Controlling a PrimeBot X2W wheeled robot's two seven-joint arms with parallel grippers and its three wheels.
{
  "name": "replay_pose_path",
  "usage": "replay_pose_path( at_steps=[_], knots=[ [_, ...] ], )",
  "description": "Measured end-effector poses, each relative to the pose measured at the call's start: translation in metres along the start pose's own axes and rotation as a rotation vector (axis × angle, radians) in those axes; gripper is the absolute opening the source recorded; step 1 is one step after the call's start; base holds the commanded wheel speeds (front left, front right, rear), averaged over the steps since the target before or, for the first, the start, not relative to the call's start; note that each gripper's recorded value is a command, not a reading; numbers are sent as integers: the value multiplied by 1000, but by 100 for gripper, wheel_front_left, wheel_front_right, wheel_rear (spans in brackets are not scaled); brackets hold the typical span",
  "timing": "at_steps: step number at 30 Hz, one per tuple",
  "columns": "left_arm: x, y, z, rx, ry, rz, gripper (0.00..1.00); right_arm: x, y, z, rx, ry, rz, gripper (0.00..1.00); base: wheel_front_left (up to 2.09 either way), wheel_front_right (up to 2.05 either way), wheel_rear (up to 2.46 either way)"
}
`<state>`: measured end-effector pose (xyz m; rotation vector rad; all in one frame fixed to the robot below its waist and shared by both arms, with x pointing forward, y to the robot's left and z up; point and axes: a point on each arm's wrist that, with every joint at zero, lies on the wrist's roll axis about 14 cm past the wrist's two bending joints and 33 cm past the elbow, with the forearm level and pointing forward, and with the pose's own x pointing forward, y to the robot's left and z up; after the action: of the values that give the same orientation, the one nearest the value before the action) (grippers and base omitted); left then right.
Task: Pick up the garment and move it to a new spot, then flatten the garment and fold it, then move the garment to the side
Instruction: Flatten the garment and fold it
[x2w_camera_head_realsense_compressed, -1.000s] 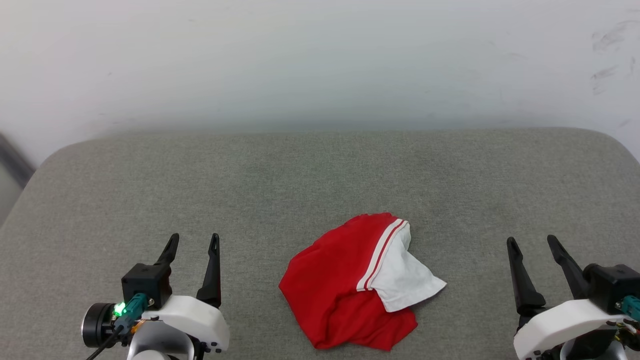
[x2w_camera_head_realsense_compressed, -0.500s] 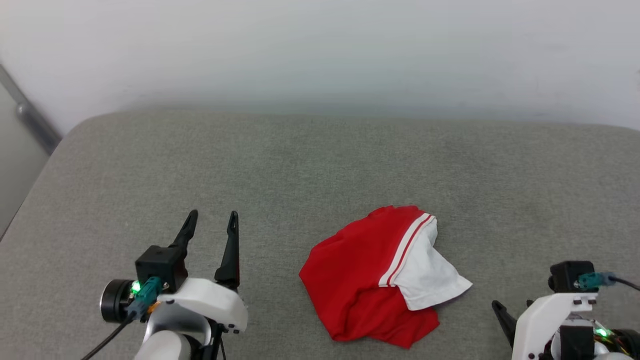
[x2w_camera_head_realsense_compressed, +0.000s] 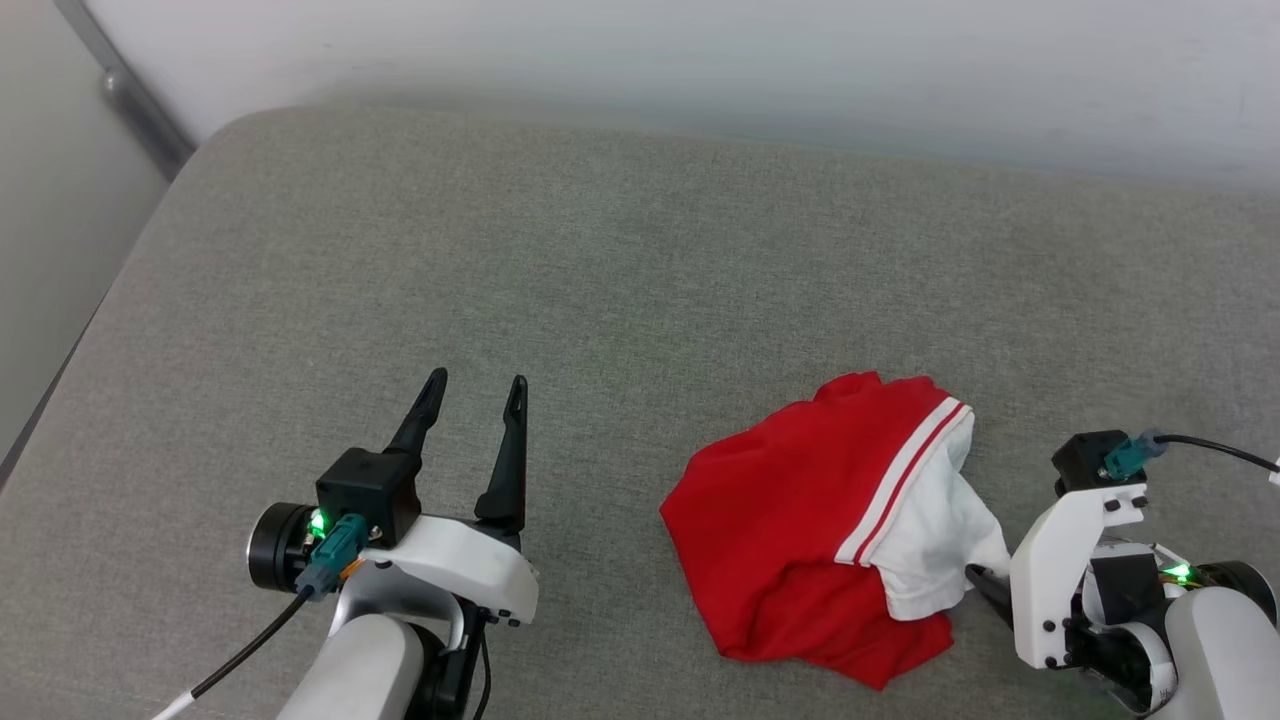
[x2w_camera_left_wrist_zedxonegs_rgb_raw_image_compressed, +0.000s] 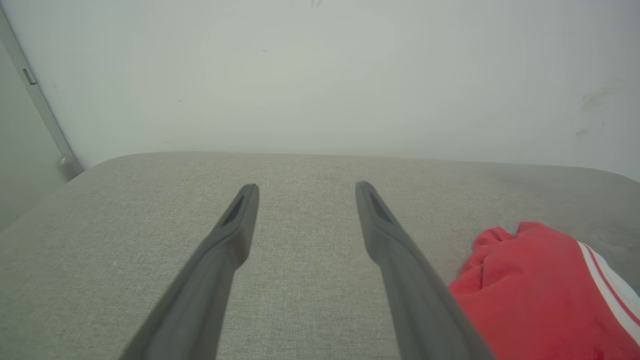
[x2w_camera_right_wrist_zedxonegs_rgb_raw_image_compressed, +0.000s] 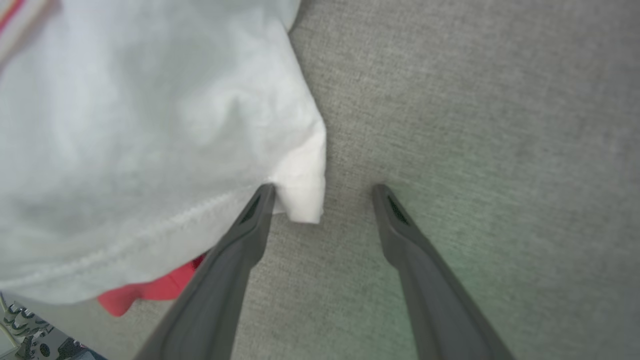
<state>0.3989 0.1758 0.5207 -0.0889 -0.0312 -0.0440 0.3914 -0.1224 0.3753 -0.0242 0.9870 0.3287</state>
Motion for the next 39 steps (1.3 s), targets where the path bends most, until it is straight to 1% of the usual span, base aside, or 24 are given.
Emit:
replay_pose_path(
  at_steps=[2, 3, 5, 8, 11, 12, 13, 15, 16, 17, 20, 21, 23, 27, 29, 31, 32, 33, 34, 35, 36, 39],
  knots=[
    [0, 4, -4, -2, 8, 11, 100, 7, 2, -4, -4, 41, 11, 100, 0, 0, 0],
    [-1, 5, -5, -1, 10, 16, 100, 10, 3, -7, 1, 61, 20, 44, 0, 0, 0],
    [-2, 8, -7, 0, 16, 23, 100, 13, 4, -9, 2, 79, 29, 0, 0, 0, 0],
    [-3, 10, -7, 3, 15, 30, 100, 12, 6, -7, 7, 73, 40, 0, 0, 0, 0],
    [-3, 10, -7, 6, 13, 32, 100, 6, 4, 4, -12, 10, 32, 0, 0, 0, 0],
    [-3, 9, -7, 4, 13, 29, 100, 3, 2, 11, -31, -24, 21, 0, 0, 0, 0],
    [-4, 6, -6, 4, 13, 22, 100, -11, -7, 42, -62, -139, -11, 0, 0, 0, 0],
    [-4, 5, -4, 7, 9, 15, 100, -29, -17, 70, -91, -243, -50, 0, 0, 0, 0],
    [-4, 5, -4, 7, 9, 15, 100, -29, -17, 70, -91, -243, -50, 0, 0, 0, 0],
    [-6, 2, -4, 5, 10, 8, 100, -47, -30, 85, -93, -319, -94, 0, 0, 0, 0],
    [-7, -6, -3, -4, 9, -11, 100, -79, -60, 99, -68, -415, -186, 0, 0, 0, 0],
    [-7, -8, -2, -5, 6, -14, 100, -87, -71, 96, -49, -425, -217, 0, 0, 0, 0],
    [-8, -12, -2, -7, 7, -25, 100, -99, -96, 78, 10, -418, -285, 0, 0, 0, 0],
    [-10, -16, -2, -12, 15, -39, 100, -107, -137, 9, 171, -314, -384, 0, 0, 0, 0],
    [-10, -18, -1, -15, 18, -44, 100, -104, -147, -33, 233, -229, -419, 0, 0, 0, 0],
    [-11, -18, -3, -12, 24, -44, 100, -97, -148, -66, 316, -178, -423, 0, 0, 0, 0],
    [-11, -19, -4, -13, 29, -46, 100, -94, -148, -82, 337, -152, -430, 0, 0, 0, 0],
    [-11, -19, -5, -11, 32, -45, 100, -91, -145, -90, 362, -146, -426, 14, 0, 0, 0],
    [-11, -18, -5, -10, 34, -44, 100, -88, -143, -94, 378, -158, -422, 49, 0, 0, 0],
    [-12, -18, -5, -10, 40, -42, 100, -86, -141, -90, 394, -240, -432, 100, 0, 0, 0],
    [-12, -18, -5, -10, 40, -42, 100, -86, -141, -90, 394, -240, -432, 100, 0, 0, 0],
    [-19, -17, -6, -14, 48, -36, 100, -96, -144, -68, 365, -412, -467, 100, 0, 0, 0]
  ],
)
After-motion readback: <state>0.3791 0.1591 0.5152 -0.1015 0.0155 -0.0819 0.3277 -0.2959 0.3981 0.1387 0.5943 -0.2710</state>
